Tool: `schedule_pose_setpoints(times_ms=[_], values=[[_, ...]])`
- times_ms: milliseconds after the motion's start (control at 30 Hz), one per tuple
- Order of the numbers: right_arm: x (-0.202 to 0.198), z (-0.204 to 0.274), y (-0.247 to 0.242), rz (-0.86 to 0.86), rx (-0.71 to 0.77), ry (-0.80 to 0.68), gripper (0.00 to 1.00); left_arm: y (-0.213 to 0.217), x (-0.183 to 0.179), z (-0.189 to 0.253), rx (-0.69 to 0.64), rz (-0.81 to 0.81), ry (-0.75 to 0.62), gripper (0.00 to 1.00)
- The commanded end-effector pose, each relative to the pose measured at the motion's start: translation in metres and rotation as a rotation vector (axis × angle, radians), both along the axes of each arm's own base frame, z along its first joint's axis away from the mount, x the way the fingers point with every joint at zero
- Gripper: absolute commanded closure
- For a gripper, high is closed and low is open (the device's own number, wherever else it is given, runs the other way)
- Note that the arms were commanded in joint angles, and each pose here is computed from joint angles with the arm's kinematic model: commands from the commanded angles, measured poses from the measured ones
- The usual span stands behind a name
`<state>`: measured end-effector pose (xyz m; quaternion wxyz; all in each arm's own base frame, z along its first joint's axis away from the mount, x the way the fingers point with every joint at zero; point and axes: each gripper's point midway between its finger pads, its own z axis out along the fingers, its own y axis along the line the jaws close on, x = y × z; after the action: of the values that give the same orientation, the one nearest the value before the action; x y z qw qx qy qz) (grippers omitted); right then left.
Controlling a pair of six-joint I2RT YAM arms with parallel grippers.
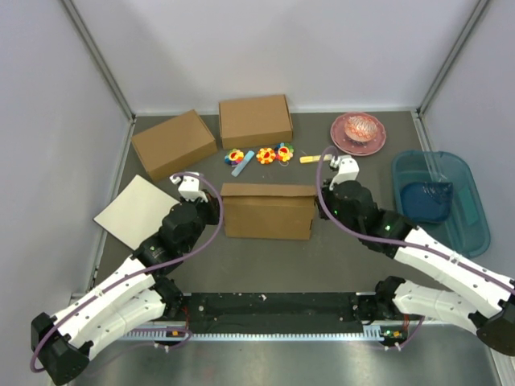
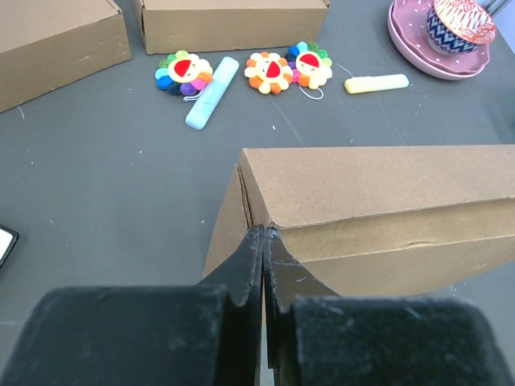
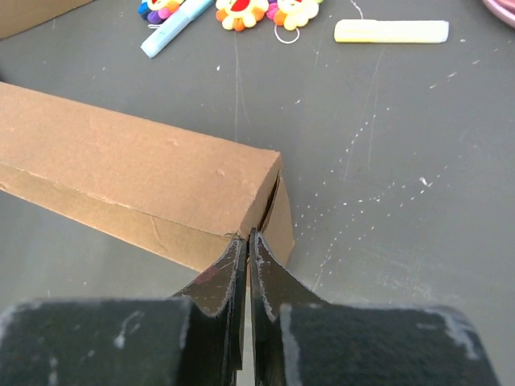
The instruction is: Fold the paper box
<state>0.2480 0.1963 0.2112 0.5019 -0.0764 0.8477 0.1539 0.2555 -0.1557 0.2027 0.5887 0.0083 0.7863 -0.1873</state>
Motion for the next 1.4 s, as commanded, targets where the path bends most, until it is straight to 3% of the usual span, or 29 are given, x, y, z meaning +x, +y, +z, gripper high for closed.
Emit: schedule_pose_setpoints(times_ms=[0, 233, 333, 433, 500, 633, 733, 900, 1133, 1367], values=[[-0.017, -0.039, -0.010, -0.018, -0.009, 0.083, 1.00, 0.004, -0.015, -0.049, 0.088, -0.029, 0.138, 1.00], [-0.034, -0.078, -0.017, -0.020, -0.015, 0.182, 1.00, 0.004, -0.020, -0.060, 0.071, -0.026, 0.161, 1.00], [-0.029, -0.044, -0.015, -0.021, 0.036, 0.119, 0.98, 0.006, -0.018, -0.055, 0.077, -0.020, 0.146, 1.00], [-0.024, 0.007, -0.012, -0.011, 0.104, 0.031, 0.81, 0.006, -0.017, -0.049, 0.074, -0.016, 0.132, 1.00], [-0.022, 0.031, -0.011, -0.004, 0.127, -0.013, 0.79, 0.006, -0.017, -0.048, 0.077, -0.015, 0.133, 1.00], [-0.012, 0.083, -0.006, 0.003, 0.158, -0.101, 0.80, 0.008, -0.017, -0.048, 0.075, -0.011, 0.131, 1.00], [-0.001, 0.088, -0.001, -0.005, 0.131, -0.111, 0.84, 0.008, -0.017, -0.049, 0.072, -0.009, 0.133, 1.00], [0.010, 0.071, 0.013, -0.002, 0.099, -0.083, 0.91, 0.007, -0.018, -0.049, 0.066, -0.009, 0.133, 1.00], [-0.001, -0.010, 0.003, -0.039, 0.042, 0.044, 0.99, 0.007, -0.018, -0.046, 0.066, -0.015, 0.130, 1.00], [-0.017, -0.059, -0.008, -0.056, 0.023, 0.135, 1.00, 0.013, -0.020, -0.027, 0.079, -0.012, 0.110, 0.98]])
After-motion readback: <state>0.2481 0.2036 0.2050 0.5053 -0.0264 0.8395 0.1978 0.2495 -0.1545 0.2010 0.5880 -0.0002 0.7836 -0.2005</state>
